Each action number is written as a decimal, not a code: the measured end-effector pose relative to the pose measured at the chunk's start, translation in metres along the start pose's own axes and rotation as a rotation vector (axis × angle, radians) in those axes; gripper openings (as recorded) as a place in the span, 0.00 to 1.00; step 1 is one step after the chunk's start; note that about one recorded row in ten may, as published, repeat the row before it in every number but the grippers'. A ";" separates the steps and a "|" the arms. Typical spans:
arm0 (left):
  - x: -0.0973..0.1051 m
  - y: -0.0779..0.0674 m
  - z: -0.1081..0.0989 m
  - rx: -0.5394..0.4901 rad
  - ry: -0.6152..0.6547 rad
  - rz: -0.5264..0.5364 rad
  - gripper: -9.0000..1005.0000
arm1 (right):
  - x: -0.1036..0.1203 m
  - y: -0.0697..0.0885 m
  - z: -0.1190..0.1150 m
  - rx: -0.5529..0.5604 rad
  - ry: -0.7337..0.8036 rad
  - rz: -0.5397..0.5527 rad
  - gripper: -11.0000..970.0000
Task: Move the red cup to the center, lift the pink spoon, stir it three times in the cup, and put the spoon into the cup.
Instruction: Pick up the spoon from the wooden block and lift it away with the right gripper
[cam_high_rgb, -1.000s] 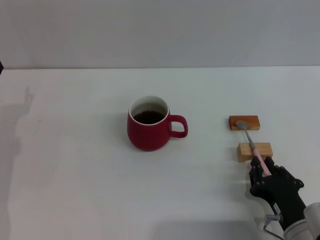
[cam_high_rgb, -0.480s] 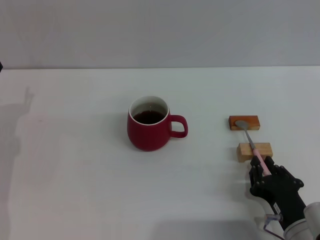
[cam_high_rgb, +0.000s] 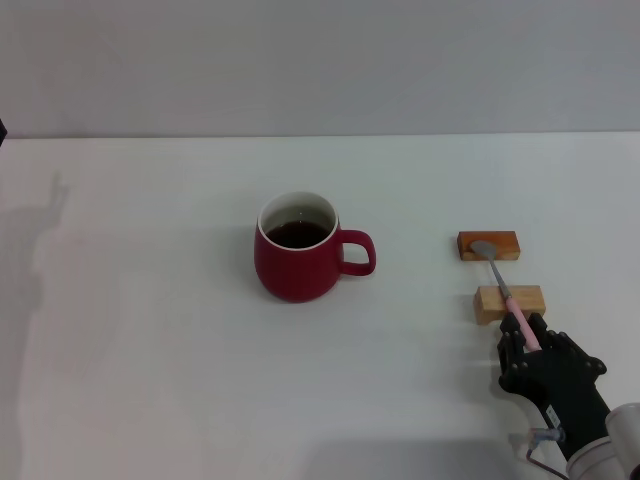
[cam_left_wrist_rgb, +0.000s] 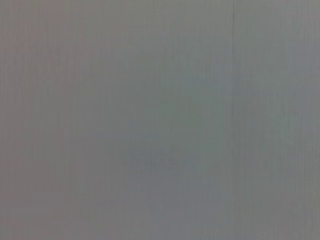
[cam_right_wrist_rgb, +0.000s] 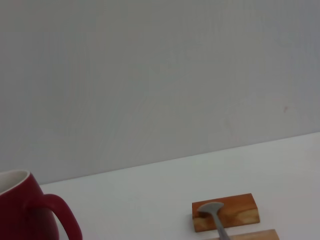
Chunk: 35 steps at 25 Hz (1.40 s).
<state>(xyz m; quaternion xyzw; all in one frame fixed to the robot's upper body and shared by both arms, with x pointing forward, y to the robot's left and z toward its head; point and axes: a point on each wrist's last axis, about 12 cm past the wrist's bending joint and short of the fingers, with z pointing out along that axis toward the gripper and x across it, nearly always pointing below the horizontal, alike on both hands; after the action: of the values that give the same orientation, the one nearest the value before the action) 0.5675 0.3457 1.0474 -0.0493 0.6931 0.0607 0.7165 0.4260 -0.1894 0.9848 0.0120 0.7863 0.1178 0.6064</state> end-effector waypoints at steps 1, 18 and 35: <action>0.000 0.000 0.000 0.000 0.000 0.000 0.83 | 0.000 0.000 0.000 0.000 0.000 -0.001 0.28; -0.001 0.000 0.001 0.001 -0.002 0.000 0.83 | 0.000 0.000 0.000 0.002 -0.001 -0.001 0.25; -0.001 0.000 0.001 0.001 -0.002 0.001 0.83 | -0.001 0.000 0.002 -0.001 -0.004 -0.001 0.18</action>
<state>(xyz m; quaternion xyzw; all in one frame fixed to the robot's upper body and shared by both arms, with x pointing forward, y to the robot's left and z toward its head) 0.5682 0.3459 1.0481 -0.0485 0.6926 0.0608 0.7172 0.4280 -0.1888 0.9855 0.0113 0.7850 0.1180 0.6081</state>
